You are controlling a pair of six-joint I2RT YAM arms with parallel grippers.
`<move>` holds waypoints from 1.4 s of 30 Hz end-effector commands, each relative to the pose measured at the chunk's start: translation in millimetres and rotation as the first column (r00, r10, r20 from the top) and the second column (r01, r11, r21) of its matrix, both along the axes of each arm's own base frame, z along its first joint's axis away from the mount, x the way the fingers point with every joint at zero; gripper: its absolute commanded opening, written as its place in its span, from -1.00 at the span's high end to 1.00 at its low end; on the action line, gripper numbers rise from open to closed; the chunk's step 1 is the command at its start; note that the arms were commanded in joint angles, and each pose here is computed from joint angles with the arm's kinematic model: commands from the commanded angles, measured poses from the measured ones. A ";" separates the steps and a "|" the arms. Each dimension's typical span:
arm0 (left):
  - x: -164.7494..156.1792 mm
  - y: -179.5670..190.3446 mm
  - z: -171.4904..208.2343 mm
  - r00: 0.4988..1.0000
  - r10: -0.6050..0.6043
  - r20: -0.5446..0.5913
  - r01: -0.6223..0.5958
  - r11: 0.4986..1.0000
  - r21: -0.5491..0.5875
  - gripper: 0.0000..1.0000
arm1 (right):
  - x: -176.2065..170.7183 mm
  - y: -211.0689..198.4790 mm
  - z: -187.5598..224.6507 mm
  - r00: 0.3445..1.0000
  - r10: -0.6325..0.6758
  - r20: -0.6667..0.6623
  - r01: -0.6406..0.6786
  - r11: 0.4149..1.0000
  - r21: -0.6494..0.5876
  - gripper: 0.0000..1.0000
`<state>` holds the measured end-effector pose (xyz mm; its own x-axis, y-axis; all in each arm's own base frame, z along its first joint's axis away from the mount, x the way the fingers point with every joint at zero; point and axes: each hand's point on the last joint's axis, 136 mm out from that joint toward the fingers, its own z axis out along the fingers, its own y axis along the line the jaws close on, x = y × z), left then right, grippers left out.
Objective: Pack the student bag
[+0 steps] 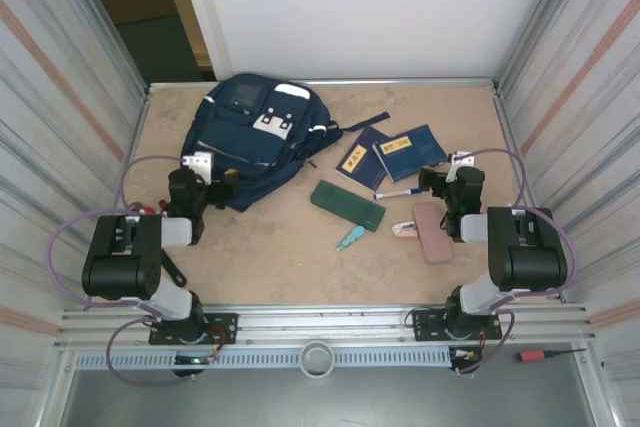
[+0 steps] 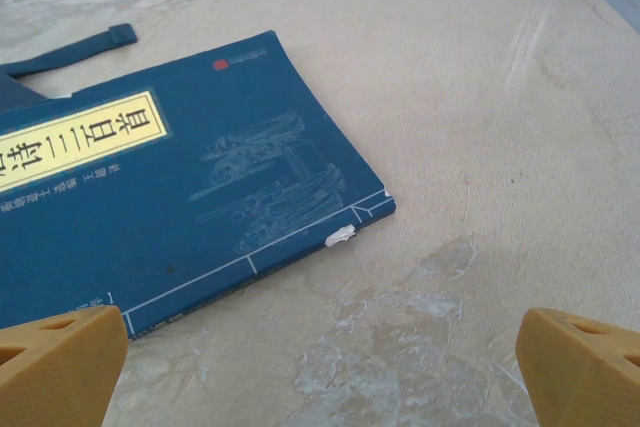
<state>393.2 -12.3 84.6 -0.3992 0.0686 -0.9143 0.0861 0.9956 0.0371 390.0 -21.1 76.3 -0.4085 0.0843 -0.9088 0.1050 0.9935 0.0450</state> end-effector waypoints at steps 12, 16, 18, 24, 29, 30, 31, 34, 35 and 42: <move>2.7 -1.9 7.0 1.000 -0.014 0.018 0.014 1.000 -0.008 -0.97 | 5.2 1.8 5.6 1.000 0.005 0.014 -0.005 1.000 0.025 -0.97; 2.8 -2.1 6.4 1.000 -0.015 0.016 0.015 1.000 -0.009 -0.97 | 5.2 1.5 5.8 1.000 0.004 0.014 -0.005 1.000 0.025 -0.97; 2.7 -1.6 7.0 1.000 -0.014 0.018 0.014 1.000 -0.009 -0.98 | 5.0 1.6 5.1 1.000 0.004 0.012 -0.005 1.000 0.025 -0.97; 2.6 -2.1 6.6 1.000 -0.016 0.016 0.016 1.000 -0.009 -0.97 | 5.2 1.5 5.6 1.000 0.004 0.014 -0.005 1.000 0.025 -0.97; 2.3 -1.8 6.5 1.000 -0.015 0.017 0.015 1.000 -0.009 -0.97 | 5.3 1.5 5.9 1.000 0.004 0.014 -0.005 1.000 0.025 -0.97; 2.3 -2.1 6.4 1.000 -0.015 0.016 0.015 1.000 -0.009 -0.97 | 5.3 1.6 5.7 1.000 0.005 0.014 -0.005 1.000 0.025 -0.97; 2.5 -2.2 7.0 1.000 -0.016 0.019 0.016 1.000 -0.009 -0.97 | 5.3 1.5 5.7 1.000 0.004 0.014 -0.005 1.000 0.025 -0.97; 1.6 -0.1 9.5 1.000 -0.002 0.031 0.002 1.000 -0.011 -0.97 | 5.0 1.5 7.0 1.000 0.004 0.019 -0.005 1.000 0.025 -0.97; 0.3 3.5 14.1 0.999 0.021 0.047 -0.020 1.000 -0.012 -0.97 | 5.5 1.9 8.5 1.000 0.003 0.019 -0.004 1.000 0.019 -0.97; -39.2 74.8 68.4 0.889 0.458 0.023 -0.450 0.880 -0.150 -0.98 | -12.8 -15.0 55.7 0.985 -0.170 0.020 0.170 0.985 0.012 -0.97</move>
